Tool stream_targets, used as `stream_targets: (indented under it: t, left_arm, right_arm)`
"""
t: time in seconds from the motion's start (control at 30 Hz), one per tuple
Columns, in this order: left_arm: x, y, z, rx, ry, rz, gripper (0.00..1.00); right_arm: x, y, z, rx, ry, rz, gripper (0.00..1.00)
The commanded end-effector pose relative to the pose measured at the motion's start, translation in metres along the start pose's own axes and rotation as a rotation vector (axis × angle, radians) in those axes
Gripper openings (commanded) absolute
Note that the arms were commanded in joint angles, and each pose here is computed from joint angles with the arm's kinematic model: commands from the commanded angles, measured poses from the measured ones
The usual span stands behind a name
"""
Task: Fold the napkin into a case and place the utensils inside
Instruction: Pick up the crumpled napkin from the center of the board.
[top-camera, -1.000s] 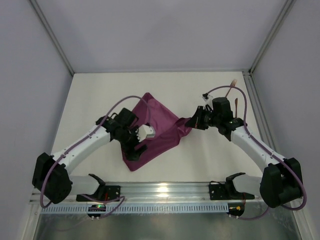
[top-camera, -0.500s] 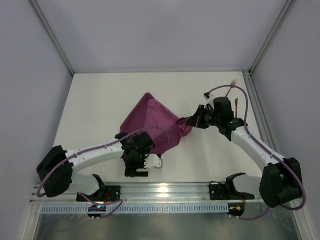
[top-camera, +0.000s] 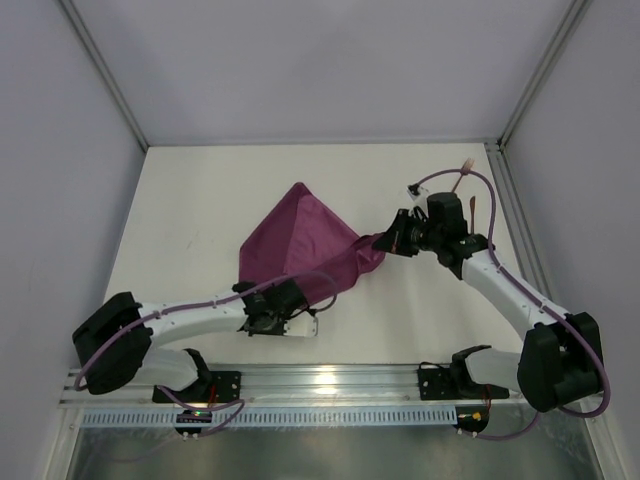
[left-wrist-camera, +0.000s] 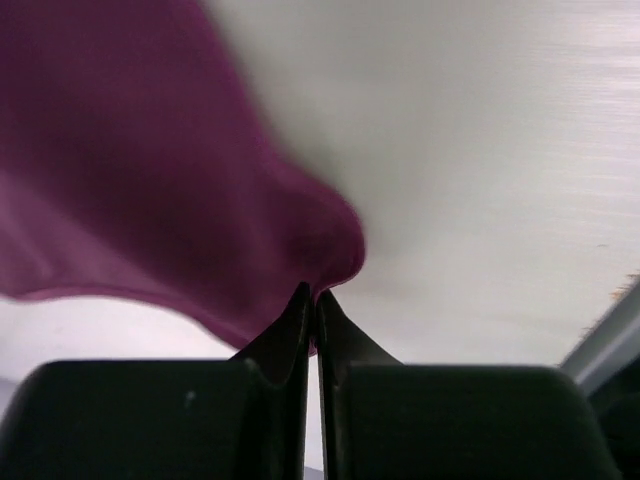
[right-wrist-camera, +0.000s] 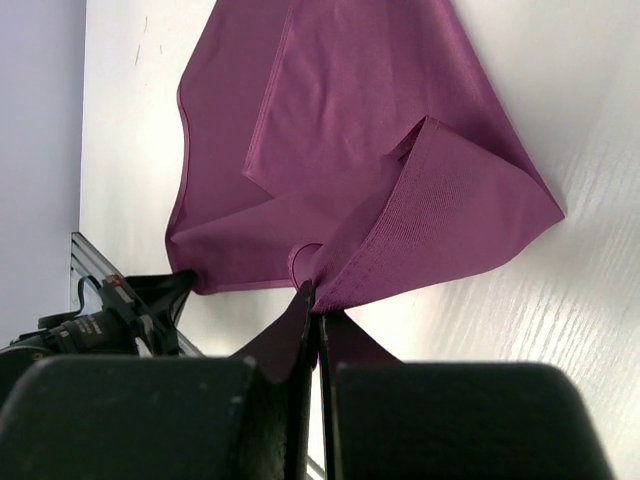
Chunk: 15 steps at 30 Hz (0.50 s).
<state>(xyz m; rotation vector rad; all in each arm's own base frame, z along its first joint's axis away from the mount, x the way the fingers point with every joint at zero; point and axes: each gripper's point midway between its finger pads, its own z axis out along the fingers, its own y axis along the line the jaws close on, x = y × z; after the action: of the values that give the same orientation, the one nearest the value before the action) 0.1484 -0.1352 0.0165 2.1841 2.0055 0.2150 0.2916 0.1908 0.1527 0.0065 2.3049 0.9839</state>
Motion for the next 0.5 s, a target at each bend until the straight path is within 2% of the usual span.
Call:
stream_targets:
  t: [0.0, 0.07, 0.1, 0.13, 0.17, 0.2, 0.27, 0.3, 0.33, 0.4, 0.43, 0.47]
  left_arm:
    - [-0.005, 0.066, -0.033, -0.315, -0.062, -0.138, 0.00]
    - [0.008, 0.105, -0.062, -0.447, -0.084, -0.299, 0.00]
    - [0.005, 0.133, -0.094, -0.524, -0.122, -0.373, 0.00]
    - [0.014, 0.141, -0.109, -0.533, -0.113, -0.422, 0.00]
    - [0.026, 0.154, -0.128, -0.561, -0.119, -0.505, 0.00]
    - [0.023, 0.176, -0.169, -0.623, -0.190, -0.563, 0.00]
    - [0.040, 0.185, -0.209, -0.651, -0.203, -0.632, 0.00]
    - [0.042, 0.200, -0.260, -0.734, -0.295, -0.687, 0.00]
    - [0.048, 0.203, -0.286, -0.776, -0.330, -0.716, 0.00]
    - [0.059, 0.197, -0.328, -0.814, -0.381, -0.766, 0.00]
    - [0.063, 0.195, -0.374, -0.873, -0.482, -0.798, 0.00]
    - [0.068, 0.185, -0.385, -0.861, -0.503, -0.808, 0.00]
  right_arm:
    - [-0.036, 0.027, -0.012, -0.051, -0.073, -0.071, 0.03]
    - [-0.049, 0.038, -0.021, -0.043, -0.081, -0.114, 0.03]
    - [-0.079, 0.063, -0.036, -0.073, -0.143, -0.166, 0.03]
    - [-0.087, 0.074, -0.046, -0.082, -0.150, -0.182, 0.03]
    - [-0.117, 0.107, -0.069, -0.143, -0.226, -0.234, 0.03]
    - [-0.130, 0.126, -0.084, -0.192, -0.258, -0.253, 0.03]
    - [-0.161, 0.172, -0.128, -0.288, -0.346, -0.305, 0.03]
    - [-0.169, 0.185, -0.142, -0.303, -0.370, -0.320, 0.03]
    - [-0.174, 0.193, -0.154, -0.302, -0.389, -0.336, 0.03]
    - [-0.176, 0.213, -0.185, -0.300, -0.423, -0.371, 0.03]
    - [-0.170, 0.214, -0.192, -0.293, -0.412, -0.369, 0.03]
    - [-0.162, 0.224, -0.211, -0.314, -0.435, -0.392, 0.03]
